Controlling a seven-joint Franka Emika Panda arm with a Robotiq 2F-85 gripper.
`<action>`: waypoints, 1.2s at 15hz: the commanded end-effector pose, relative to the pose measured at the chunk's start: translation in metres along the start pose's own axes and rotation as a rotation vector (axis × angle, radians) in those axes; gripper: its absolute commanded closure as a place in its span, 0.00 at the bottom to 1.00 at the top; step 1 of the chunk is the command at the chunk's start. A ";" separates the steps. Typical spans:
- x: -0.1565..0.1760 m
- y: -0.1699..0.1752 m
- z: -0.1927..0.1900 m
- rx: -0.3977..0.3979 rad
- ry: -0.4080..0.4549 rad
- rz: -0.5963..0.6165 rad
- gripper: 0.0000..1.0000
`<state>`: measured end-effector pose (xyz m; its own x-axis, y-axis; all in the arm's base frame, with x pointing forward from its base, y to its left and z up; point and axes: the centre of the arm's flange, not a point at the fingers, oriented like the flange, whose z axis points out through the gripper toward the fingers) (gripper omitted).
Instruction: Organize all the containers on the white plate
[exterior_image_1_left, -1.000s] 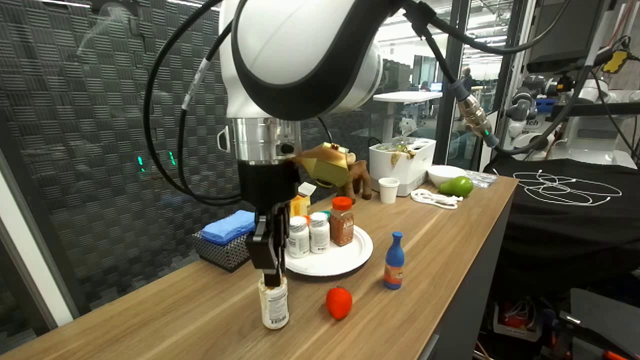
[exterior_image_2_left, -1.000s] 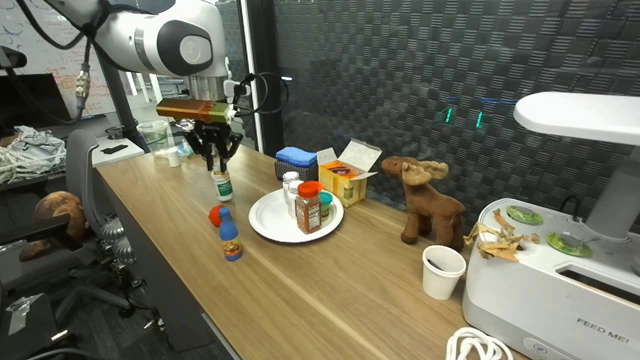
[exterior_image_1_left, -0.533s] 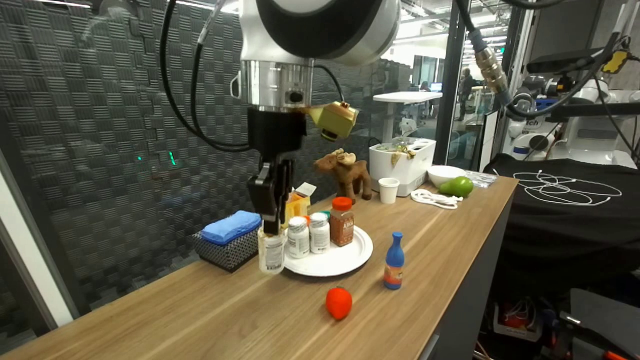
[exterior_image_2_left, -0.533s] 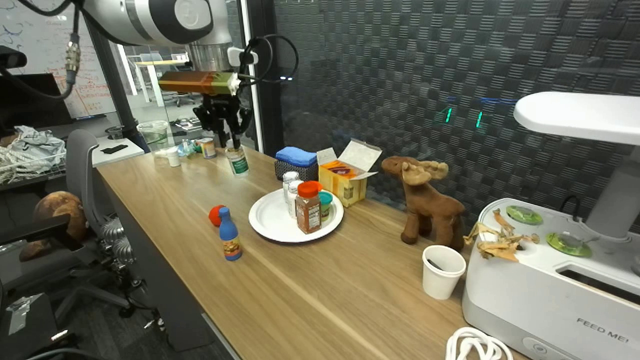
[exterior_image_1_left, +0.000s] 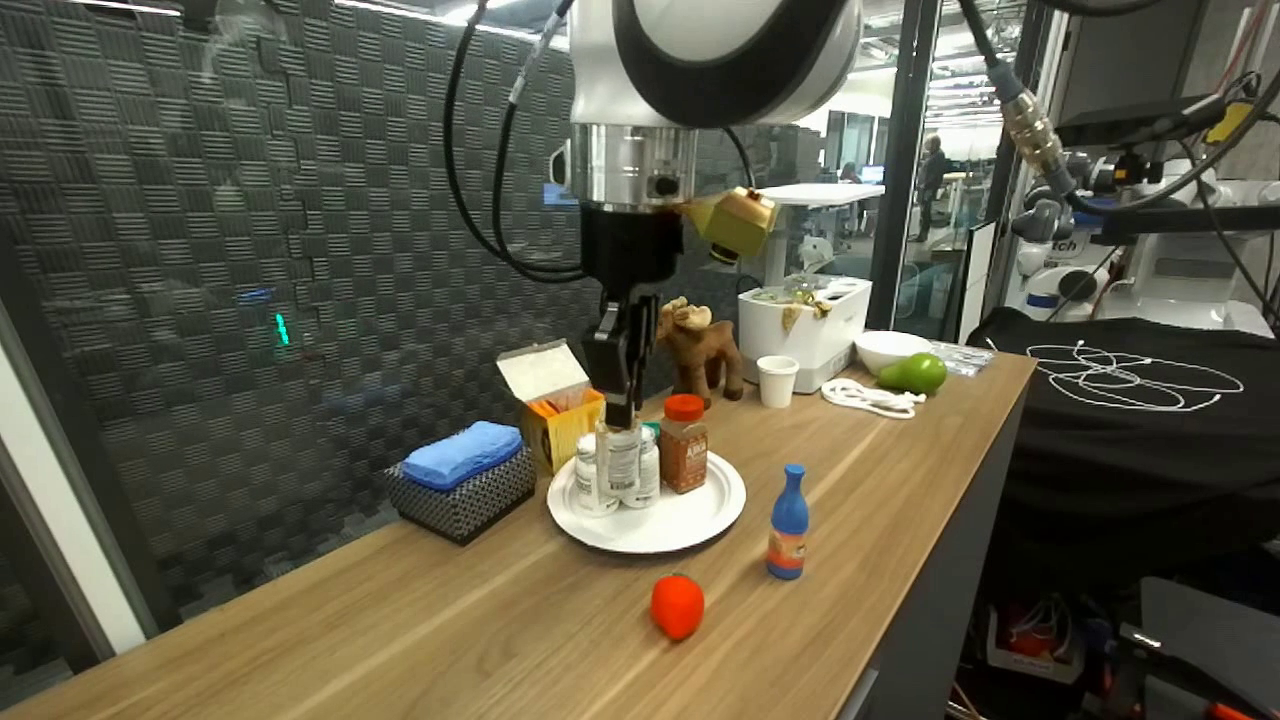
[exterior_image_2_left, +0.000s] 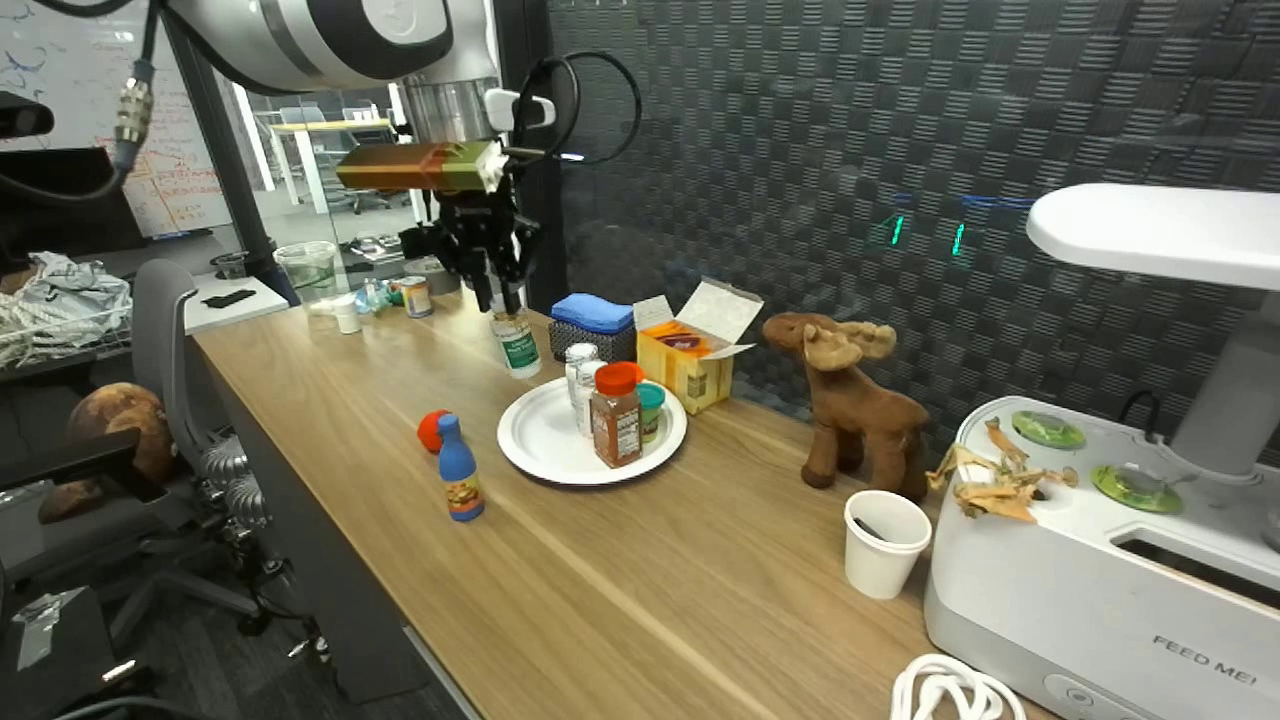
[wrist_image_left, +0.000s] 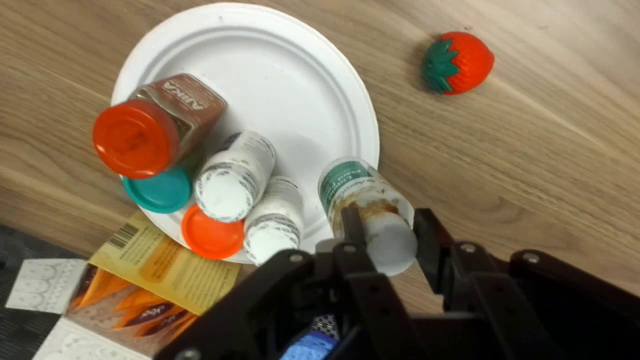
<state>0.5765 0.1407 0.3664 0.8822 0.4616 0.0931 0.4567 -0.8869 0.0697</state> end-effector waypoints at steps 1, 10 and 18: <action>-0.025 0.019 0.005 -0.048 0.007 0.048 0.90; -0.060 0.064 0.039 -0.052 0.028 0.158 0.90; -0.065 0.068 0.049 -0.014 0.069 0.204 0.90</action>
<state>0.5607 0.0513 0.3119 0.9468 0.2943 0.1303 0.2870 -0.9552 0.0724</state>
